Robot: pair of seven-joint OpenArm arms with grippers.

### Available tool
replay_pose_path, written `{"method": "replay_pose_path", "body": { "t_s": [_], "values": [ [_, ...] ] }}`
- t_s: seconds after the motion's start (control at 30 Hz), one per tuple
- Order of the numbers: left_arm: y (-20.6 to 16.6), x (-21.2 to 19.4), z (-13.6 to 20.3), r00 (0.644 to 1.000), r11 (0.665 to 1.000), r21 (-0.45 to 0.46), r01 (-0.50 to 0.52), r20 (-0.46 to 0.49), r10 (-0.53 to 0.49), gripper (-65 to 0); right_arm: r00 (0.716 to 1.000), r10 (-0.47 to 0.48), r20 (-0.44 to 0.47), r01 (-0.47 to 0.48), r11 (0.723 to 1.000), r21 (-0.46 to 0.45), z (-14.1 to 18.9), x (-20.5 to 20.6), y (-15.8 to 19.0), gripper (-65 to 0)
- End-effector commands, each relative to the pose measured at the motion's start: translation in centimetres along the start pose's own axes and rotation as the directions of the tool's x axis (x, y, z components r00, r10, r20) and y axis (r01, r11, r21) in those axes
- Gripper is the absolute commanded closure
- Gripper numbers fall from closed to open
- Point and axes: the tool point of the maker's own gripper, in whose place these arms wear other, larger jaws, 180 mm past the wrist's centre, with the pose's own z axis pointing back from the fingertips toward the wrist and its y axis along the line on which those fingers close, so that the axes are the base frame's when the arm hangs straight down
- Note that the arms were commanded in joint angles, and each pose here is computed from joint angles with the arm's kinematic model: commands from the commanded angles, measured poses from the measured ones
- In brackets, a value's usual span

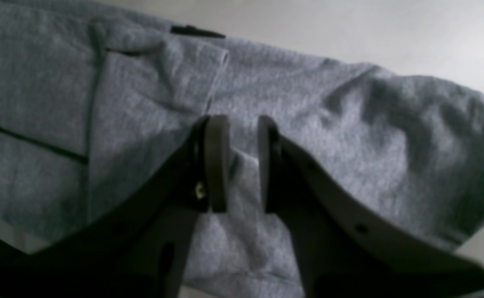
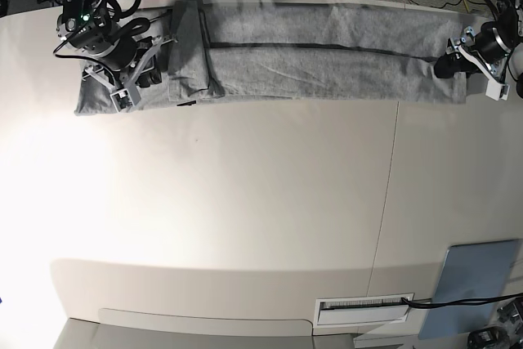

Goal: Fold the T-shirt properly
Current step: 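Grasp the strip end with the left gripper and lift it, then fold the strip end with the left gripper toward the right gripper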

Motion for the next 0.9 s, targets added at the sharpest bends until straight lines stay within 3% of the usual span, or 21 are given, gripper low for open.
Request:
{"method": "replay_pose_path", "body": {
  "t_s": [0.0,0.07,0.13,0.27,0.37,0.67,0.87],
  "values": [
    [0.5,0.1,0.5,0.999,1.0,0.018,0.019,-0.027,-0.018,-34.9,0.999,0.013,0.032,-0.013,1.0,-0.005,0.4,0.9,-0.2,-12.9],
    [0.1,-0.2,0.5,0.999,1.0,-0.006,0.003,-0.042,-0.003,-32.3,0.999,0.013,0.032,-0.013,1.0,-0.005,0.4,0.9,-0.2,-12.9],
    [-0.2,-0.3,0.5,0.999,1.0,-0.021,0.001,-0.047,-0.002,-25.2,0.999,0.012,0.034,-0.012,1.0,-0.004,0.4,0.9,-0.2,-12.9],
    [0.0,-0.3,0.6,0.999,1.0,-0.014,-0.001,-0.054,0.0,0.0,0.999,0.013,0.033,-0.013,1.0,-0.005,0.4,0.9,-0.2,-12.9],
    [0.8,0.4,0.8,0.998,0.999,0.032,-0.04,-0.041,0.041,0.0,0.999,0.012,0.04,-0.011,1.0,-0.006,0.4,1.1,-0.3,-12.9],
    [3.9,4.7,2.8,0.997,0.971,0.231,0.065,-0.055,-0.053,0.0,0.999,0.015,0.041,-0.014,1.0,-0.01,0.4,1.1,-0.3,-12.8],
    [0.7,3.4,3.2,0.987,0.971,0.205,0.121,-0.131,-0.096,0.0,0.999,0.007,0.042,-0.004,0.997,-0.075,1.0,1.0,-2.4,-12.8]
  ]
}}
